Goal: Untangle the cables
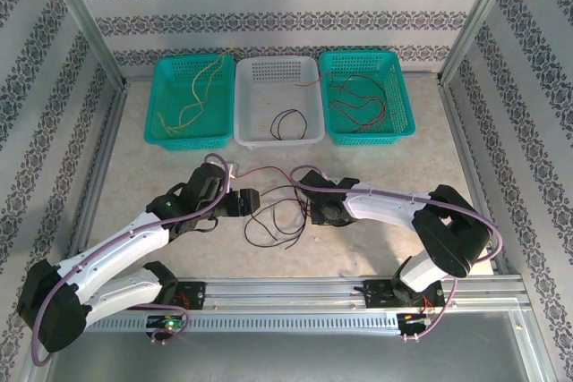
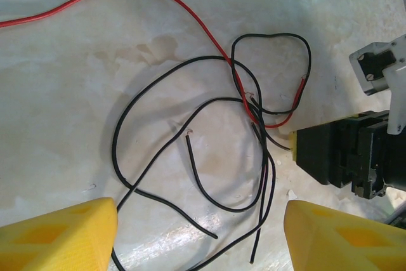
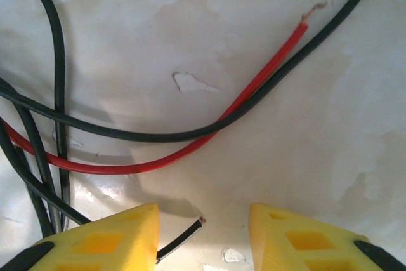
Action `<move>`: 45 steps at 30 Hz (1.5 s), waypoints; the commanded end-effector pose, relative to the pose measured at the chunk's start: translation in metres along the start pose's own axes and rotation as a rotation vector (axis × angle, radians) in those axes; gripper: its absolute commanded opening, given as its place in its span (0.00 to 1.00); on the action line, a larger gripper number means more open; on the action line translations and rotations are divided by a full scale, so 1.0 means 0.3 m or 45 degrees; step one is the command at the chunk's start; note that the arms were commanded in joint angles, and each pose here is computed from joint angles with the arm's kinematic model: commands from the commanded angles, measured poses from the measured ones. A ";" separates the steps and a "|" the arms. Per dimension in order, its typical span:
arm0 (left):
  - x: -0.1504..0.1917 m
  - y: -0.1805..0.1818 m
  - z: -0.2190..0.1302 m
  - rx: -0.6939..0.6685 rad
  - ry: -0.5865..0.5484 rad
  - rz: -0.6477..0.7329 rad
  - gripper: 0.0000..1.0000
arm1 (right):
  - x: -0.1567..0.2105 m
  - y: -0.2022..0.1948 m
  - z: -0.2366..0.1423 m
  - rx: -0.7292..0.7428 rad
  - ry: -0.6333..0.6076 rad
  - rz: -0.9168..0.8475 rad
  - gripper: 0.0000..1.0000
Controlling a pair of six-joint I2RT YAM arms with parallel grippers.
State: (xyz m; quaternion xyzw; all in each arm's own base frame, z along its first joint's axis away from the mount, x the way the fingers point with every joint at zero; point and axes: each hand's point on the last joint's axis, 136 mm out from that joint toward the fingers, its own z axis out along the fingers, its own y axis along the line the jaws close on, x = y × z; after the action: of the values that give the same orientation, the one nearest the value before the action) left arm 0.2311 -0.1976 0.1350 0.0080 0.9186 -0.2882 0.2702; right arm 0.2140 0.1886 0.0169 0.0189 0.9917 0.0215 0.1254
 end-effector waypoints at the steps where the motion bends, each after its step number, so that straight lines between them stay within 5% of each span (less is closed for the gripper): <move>1: -0.034 -0.026 -0.017 0.055 -0.049 0.000 0.70 | 0.013 0.030 -0.031 -0.017 0.013 -0.051 0.42; 9: -0.024 0.005 -0.005 0.016 -0.054 0.005 0.70 | -0.042 0.106 -0.085 -0.132 -0.073 -0.215 0.47; 22: -0.027 0.007 -0.014 0.016 -0.067 -0.012 0.70 | 0.006 0.113 0.009 -0.117 0.033 -0.277 0.32; 32: -0.049 -0.064 0.036 0.156 -0.053 -0.065 0.70 | -0.015 0.134 -0.116 -0.231 -0.087 -0.272 0.00; 41: -0.116 -0.204 0.044 0.406 -0.083 -0.108 0.70 | -0.128 0.229 -0.493 -0.593 -0.411 -0.246 0.00; 45: -0.138 -0.210 0.042 0.404 -0.108 -0.113 0.70 | -0.132 0.168 -0.432 -0.442 -0.369 -0.267 0.29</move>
State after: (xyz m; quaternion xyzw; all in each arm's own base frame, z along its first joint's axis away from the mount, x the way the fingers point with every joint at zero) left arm 0.2509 -0.2452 0.1558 0.0008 0.8718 -0.4108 0.2669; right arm 0.2210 0.2468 0.1760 -0.0945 0.9241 0.2298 0.2904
